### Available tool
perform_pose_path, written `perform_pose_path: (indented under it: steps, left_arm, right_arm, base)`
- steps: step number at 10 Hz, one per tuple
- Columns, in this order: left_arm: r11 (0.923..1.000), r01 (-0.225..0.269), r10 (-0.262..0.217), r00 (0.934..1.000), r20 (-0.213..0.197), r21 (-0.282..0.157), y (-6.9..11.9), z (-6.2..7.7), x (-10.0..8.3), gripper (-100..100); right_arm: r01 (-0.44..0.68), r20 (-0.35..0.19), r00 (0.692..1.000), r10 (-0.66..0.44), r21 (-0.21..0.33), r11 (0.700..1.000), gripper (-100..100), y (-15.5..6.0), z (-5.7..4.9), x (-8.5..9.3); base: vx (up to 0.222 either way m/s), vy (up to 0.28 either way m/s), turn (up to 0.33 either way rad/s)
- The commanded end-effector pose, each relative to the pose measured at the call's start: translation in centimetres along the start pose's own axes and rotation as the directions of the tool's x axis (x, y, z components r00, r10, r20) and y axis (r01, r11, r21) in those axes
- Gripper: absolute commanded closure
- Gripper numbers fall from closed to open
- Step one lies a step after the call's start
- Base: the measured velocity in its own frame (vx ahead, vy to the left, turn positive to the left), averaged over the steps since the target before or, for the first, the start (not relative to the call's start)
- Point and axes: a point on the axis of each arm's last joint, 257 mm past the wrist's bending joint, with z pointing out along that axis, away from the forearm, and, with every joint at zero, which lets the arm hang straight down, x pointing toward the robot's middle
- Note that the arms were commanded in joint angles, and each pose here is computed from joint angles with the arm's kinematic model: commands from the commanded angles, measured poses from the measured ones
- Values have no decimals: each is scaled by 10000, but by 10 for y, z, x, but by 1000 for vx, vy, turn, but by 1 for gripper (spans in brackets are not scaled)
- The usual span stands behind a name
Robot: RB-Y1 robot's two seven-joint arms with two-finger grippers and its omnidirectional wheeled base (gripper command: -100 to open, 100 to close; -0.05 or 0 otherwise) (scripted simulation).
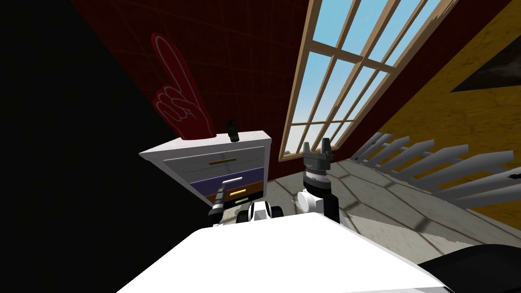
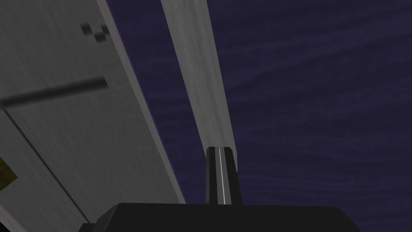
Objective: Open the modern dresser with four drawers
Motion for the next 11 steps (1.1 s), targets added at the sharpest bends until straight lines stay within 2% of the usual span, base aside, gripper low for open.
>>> perform_pose_path:
  steps: [1, 2, 3, 4, 10, 11]
  left_arm:
    - [9996, 279, -279, 9996, 60, -30, -2, 2, 8, -100]
    - [9995, 309, -309, 9995, 66, -47, -5, 13, 6, -100]
    - [9996, 299, -299, 9995, 68, -9, -5, 9, 6, -100]
    - [9995, 305, -304, 9995, 65, -32, -5, 10, 6, 100]
    - [9996, 286, -286, 9996, -14, 27, -12, 10, 5, 100]
    - [10000, -14, 15, 10000, -95, 78, -11, 10, -6, -100]
  right_arm:
    - [-1, 0, 10000, 1, 0, 10000, 0, 0, 0, 0]
    - [0, 0, 10000, 0, 0, 10000, 0, 0, 0, 0]
    - [1, 0, 10000, -1, 1, 10000, 0, 0, 0, 0]
    - [1, -1, 10000, -1, 0, 10000, 0, 0, 0, 0]
    - [-3, 0, 10000, 3, -1, 10000, 0, 0, 0, 0]
    - [-1, 0, 10000, 1, 0, 10000, 0, 0, 0, 0]
  base:
    - [-17, -39, 2]
    - [28, -14, -3]
    - [19, -7, -2]
    - [0, 0, 0]
    - [-163, -35, 16]
    - [4, -6, -8]
